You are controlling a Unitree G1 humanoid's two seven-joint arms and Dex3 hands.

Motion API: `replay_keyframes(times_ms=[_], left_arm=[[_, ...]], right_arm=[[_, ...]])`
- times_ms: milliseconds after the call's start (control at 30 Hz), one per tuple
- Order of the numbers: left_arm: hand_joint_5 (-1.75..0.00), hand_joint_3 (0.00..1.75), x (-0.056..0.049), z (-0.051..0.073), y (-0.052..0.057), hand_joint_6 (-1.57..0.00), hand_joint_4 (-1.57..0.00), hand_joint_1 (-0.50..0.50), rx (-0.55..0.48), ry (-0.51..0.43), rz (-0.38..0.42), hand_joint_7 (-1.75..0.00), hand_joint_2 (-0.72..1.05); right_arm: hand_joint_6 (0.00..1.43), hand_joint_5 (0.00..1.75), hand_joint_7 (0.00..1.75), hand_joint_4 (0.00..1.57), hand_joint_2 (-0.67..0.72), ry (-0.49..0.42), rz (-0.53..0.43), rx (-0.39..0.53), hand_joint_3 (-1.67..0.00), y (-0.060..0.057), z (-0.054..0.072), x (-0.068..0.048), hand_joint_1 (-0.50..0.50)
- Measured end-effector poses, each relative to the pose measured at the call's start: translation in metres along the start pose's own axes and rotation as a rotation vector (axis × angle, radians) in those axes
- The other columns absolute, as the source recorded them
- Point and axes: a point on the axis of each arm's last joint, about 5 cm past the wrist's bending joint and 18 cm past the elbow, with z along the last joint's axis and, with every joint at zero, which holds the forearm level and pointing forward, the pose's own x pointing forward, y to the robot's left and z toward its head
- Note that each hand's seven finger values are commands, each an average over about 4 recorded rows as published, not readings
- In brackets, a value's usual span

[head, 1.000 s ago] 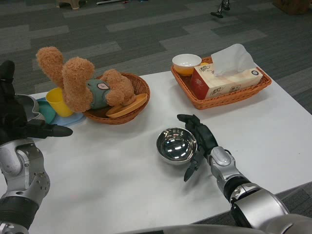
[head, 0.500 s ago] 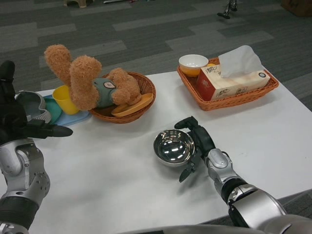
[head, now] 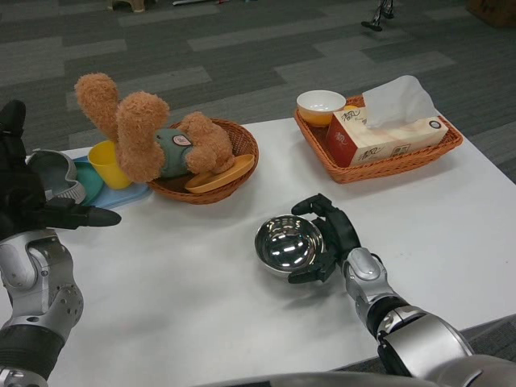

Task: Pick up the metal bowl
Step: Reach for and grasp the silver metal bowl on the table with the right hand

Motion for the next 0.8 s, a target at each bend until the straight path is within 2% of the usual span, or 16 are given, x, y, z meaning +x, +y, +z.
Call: replay_keyframes(times_ms=[133,400,500,667,800], left_arm=[[-0.92,0.00,0.000,0.000,0.000,0.00,-0.60,-0.50,0.000,0.001,-0.001,0.00,-0.55],[-0.92,0.00,0.000,0.000,-0.001,0.00,-0.60,-0.50,-0.001,0.002,-0.003,0.00,-0.55],[-0.92,0.00,0.000,0.000,-0.001,0.00,-0.60,-0.50,-0.001,0.003,-0.003,0.00,-0.55],[-0.92,0.00,-0.001,0.000,-0.001,0.00,-0.60,-0.50,-0.001,0.003,-0.004,0.00,-0.55],[-0.92,0.00,-0.001,-0.001,-0.001,0.00,-0.60,-0.50,-0.002,0.004,-0.005,0.00,-0.55]], right_arm=[[0.98,1.31,1.40,1.40,0.28,-0.013,-0.013,0.017,-0.79,-0.001,0.000,0.000,0.17],[1.11,1.14,1.27,1.40,0.28,-0.061,-0.028,0.056,-0.79,-0.003,0.004,0.000,0.25],[1.11,1.07,1.26,1.41,0.28,-0.068,-0.029,0.067,-0.79,-0.004,0.004,-0.001,0.25],[1.11,1.07,1.26,1.43,0.28,-0.095,-0.028,0.076,-0.79,-0.005,0.007,0.000,0.25],[1.09,1.07,1.26,1.48,0.22,-0.134,-0.017,0.080,-0.79,-0.005,0.012,0.000,0.25]])
